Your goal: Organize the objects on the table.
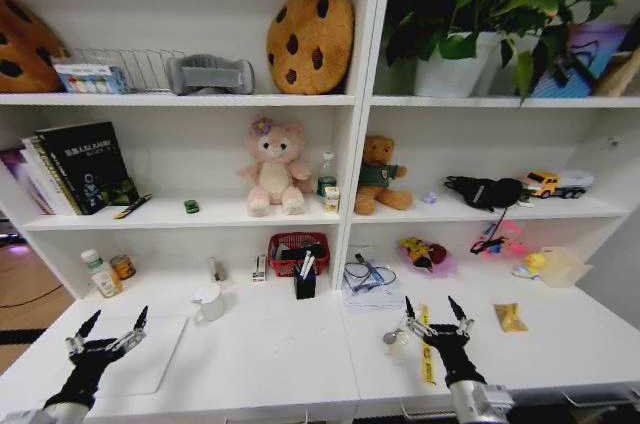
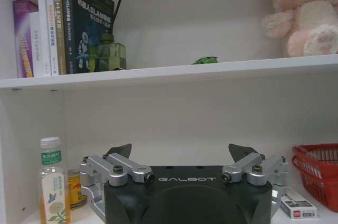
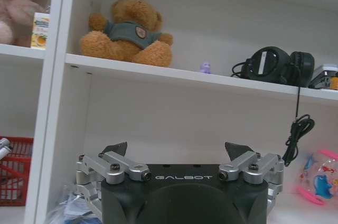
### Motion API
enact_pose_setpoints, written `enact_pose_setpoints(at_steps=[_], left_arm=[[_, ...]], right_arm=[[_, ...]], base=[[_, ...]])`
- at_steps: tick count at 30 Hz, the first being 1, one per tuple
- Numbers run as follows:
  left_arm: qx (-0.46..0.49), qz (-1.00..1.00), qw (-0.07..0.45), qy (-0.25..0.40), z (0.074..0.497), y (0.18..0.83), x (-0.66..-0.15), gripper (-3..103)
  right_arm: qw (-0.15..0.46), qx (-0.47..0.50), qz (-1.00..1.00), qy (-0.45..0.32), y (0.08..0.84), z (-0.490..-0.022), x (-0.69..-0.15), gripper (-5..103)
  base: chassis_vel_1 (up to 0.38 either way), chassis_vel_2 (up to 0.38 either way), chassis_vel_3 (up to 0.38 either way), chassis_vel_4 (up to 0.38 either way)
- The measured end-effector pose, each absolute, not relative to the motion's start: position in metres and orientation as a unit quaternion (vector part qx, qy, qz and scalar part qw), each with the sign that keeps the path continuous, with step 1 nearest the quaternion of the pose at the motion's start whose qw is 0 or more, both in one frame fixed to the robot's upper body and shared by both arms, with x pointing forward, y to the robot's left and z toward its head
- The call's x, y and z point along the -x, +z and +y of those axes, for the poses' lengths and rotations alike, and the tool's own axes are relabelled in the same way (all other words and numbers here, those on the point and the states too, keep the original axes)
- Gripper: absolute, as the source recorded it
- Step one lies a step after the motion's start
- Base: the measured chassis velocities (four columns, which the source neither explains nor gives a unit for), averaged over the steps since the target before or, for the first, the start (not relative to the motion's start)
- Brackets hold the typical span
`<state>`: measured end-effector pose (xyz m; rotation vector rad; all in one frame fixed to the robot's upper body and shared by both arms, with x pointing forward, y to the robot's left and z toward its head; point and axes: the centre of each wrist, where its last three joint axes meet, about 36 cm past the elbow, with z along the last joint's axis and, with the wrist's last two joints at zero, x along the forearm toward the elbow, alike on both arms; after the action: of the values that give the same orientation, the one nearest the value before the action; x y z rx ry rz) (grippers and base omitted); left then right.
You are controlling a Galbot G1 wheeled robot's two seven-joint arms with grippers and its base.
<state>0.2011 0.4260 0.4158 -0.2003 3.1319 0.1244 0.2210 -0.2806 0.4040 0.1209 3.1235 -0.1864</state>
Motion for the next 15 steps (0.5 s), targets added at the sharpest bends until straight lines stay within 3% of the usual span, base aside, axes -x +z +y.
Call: enact_pose_setpoints(at_steps=[15], left_arm=[[0.064, 0.997, 0.0, 0.04, 0.426, 0.4158, -0.2011, 100]], right_arm=[[0.002, -0.047, 0.997, -0.064, 0.3977, -0.2852, -0.2193, 100]], base=[[-0.165, -0.152, 0.148, 0.161]])
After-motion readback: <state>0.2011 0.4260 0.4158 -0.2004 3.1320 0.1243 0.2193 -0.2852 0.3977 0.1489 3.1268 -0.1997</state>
